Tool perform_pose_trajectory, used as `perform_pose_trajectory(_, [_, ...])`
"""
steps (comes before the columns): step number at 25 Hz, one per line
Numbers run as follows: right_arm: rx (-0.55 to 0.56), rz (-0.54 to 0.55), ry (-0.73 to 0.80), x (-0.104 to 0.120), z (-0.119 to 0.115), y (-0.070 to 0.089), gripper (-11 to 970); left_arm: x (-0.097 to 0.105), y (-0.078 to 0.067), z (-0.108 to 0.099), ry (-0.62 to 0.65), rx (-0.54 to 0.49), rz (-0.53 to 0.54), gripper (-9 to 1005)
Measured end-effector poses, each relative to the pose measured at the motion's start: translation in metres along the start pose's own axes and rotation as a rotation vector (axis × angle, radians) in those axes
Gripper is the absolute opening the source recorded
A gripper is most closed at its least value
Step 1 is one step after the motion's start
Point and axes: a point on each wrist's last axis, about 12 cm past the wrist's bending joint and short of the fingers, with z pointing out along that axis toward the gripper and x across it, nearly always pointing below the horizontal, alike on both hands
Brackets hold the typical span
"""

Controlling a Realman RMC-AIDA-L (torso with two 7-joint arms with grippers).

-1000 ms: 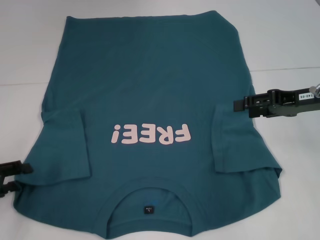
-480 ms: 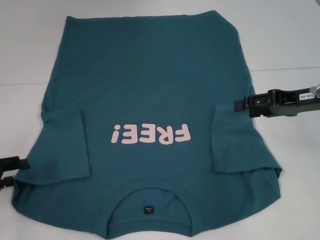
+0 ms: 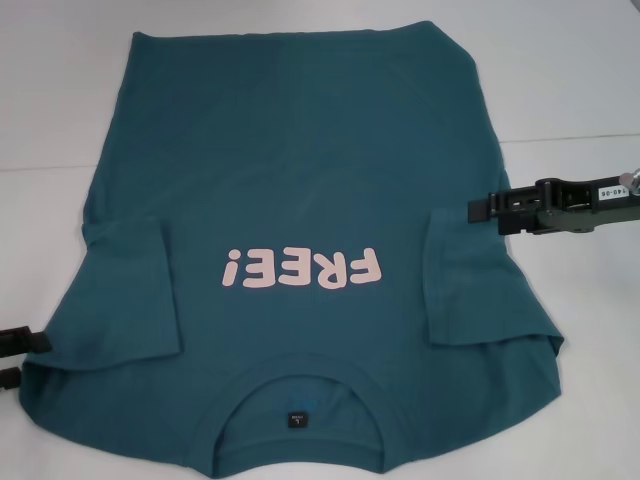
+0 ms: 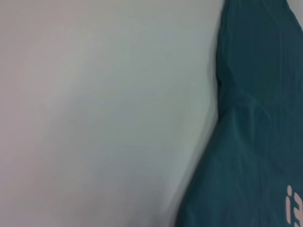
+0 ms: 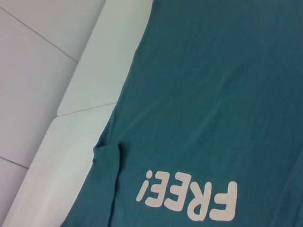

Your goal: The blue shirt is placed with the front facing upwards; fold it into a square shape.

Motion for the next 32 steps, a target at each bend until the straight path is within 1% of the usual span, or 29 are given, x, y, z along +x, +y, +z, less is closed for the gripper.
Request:
perform_pose_trajectory(6, [-0.001,0.0,0.0,0.0,0.0,0.0,763,-0.001,-0.006,0.006,0.011,0.011,0.007,673])
perform_pose_trajectory(13, [0.0,0.002,-0.001,0.001,0.0,-0.001,762,-0.008,-0.011,0.01,0.005,-0.022,0.001,674])
perform_pose_trajectory(22, [-0.002,0.007,-0.006,0.001,-0.001,-0.001,764,-0.008,-0.014,0.012,0.021,-0.026,0.006,605])
perform_pose_trajectory(28, [-0.003,0.009,-0.01,0.001,-0.002,-0.002,763,-0.009,-0.024,0.012,0.054,-0.047,0.046,559])
perform_pose_trajectory(32, [-0.006,0.011,-0.013,0.001,-0.003,-0.002,762,-0.009,-0.024,0.013,0.06,-0.055,0.047,528])
